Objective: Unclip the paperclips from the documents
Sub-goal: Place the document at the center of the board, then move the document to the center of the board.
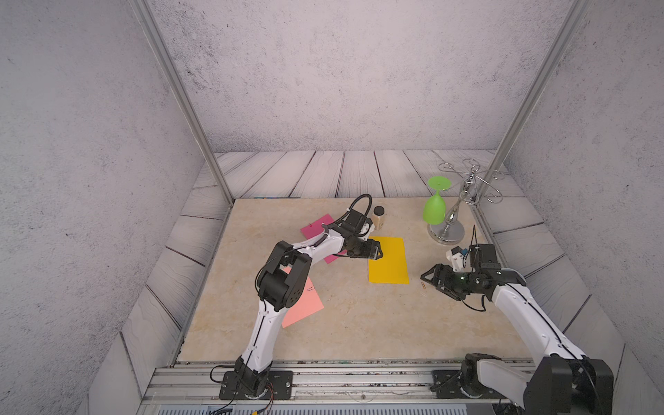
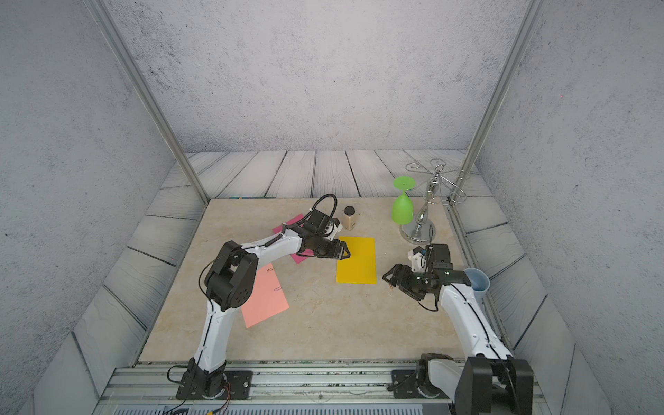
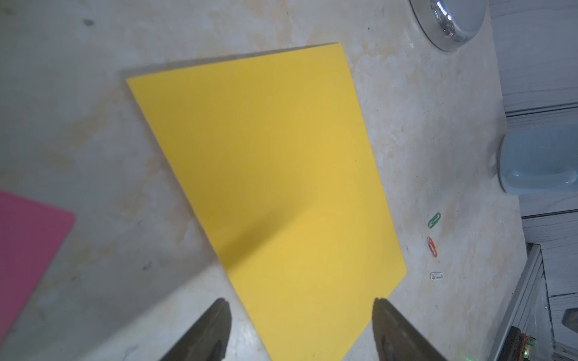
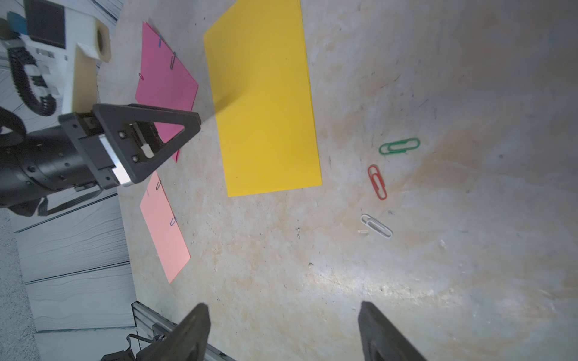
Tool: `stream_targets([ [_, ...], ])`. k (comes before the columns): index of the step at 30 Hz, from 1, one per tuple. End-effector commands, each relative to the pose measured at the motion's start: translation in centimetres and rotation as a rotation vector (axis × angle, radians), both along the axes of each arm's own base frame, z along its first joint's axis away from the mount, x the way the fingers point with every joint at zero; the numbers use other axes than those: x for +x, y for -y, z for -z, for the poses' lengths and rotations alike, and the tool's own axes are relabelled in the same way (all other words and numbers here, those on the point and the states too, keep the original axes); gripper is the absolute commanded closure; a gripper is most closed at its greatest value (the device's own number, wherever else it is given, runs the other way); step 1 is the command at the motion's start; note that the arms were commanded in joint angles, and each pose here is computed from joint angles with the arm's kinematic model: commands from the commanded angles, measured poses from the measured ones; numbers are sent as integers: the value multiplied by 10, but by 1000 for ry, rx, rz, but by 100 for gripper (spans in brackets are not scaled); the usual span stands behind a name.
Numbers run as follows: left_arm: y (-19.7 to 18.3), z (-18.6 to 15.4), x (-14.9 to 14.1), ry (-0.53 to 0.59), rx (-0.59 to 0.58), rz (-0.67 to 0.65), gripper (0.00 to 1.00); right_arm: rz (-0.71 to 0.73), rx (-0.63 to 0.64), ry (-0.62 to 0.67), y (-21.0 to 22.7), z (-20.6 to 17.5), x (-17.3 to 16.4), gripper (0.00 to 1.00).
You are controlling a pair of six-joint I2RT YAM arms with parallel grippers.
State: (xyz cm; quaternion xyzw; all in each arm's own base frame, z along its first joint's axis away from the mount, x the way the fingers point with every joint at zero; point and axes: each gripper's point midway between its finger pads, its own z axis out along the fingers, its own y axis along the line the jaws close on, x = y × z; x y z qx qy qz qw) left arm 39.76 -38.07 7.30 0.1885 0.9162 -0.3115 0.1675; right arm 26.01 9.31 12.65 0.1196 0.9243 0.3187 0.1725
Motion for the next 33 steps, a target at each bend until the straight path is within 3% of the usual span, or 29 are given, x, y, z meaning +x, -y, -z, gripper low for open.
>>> stream_targets([
  [1, -11, -25, 1, 85, 8, -23, 24, -33, -14, 16, -9, 1, 8, 24],
  [8, -61, -47, -7, 151, 68, -108, 26, -105, -38, 44, -32, -2, 15, 24],
  [13, -136, -40, 18, 230, 308, -272, 34, -134, -33, 57, -42, -5, 11, 24],
  [17, -172, -26, 31, 172, 501, -337, 37, -139, -33, 60, -42, -6, 7, 23],
  [21, -178, -9, 43, 120, 602, -311, 39, -150, -21, 68, -44, -10, 5, 23],
  [33, -170, 44, 61, 32, 667, -236, 41, -164, -5, 95, -47, -23, -2, 19],
])
